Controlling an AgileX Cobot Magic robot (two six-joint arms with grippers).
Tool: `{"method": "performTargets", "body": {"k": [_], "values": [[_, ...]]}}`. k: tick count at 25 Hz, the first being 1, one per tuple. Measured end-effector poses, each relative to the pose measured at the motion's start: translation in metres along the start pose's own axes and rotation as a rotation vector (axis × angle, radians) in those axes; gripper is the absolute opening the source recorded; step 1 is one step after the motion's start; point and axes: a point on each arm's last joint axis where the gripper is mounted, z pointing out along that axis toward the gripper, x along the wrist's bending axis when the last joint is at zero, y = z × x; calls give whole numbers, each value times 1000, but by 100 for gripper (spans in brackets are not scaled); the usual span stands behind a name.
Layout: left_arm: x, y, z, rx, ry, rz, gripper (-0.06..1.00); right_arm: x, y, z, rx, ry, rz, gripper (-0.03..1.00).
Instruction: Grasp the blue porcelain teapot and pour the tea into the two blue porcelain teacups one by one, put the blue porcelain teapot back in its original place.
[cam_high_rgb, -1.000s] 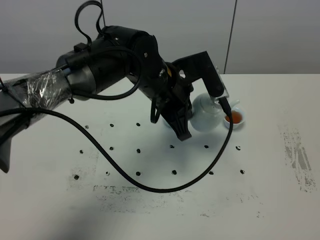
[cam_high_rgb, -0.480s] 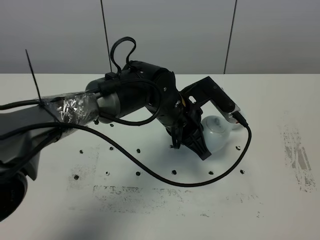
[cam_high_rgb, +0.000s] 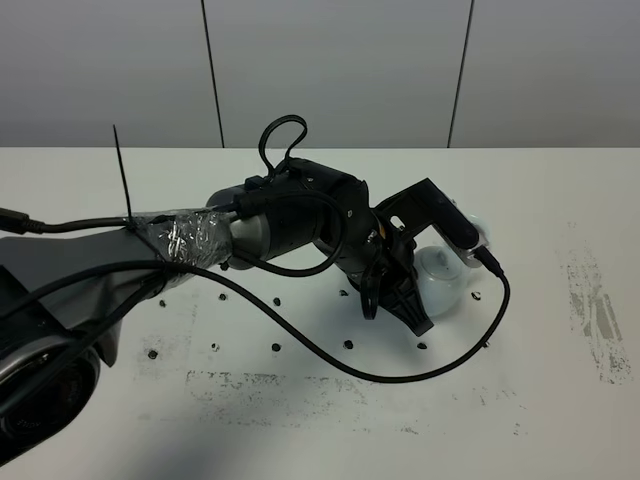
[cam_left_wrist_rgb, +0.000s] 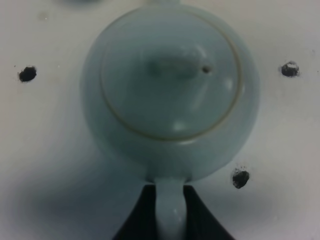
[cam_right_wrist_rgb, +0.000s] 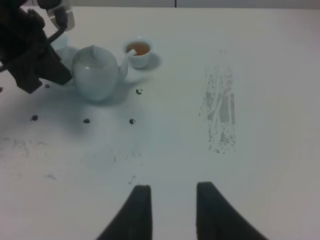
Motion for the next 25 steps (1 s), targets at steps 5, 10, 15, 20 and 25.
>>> {"method": "performTargets", "body": {"k": [5, 10, 15, 20, 25], "values": [[-1, 4, -12, -10, 7, 13, 8, 0, 0, 0, 0, 0, 0, 21], [2, 16, -58, -60, 32, 45, 8, 0, 0, 0, 0, 0, 0, 21], [35, 6, -81, -53, 78, 1, 8, 0, 0, 0, 0, 0, 0, 21], [68, -10, -93, -8, 125, -7, 8, 0, 0, 0, 0, 0, 0, 21], [91, -24, -120, 44, 175, 54, 8, 0, 0, 0, 0, 0, 0, 21]]}}
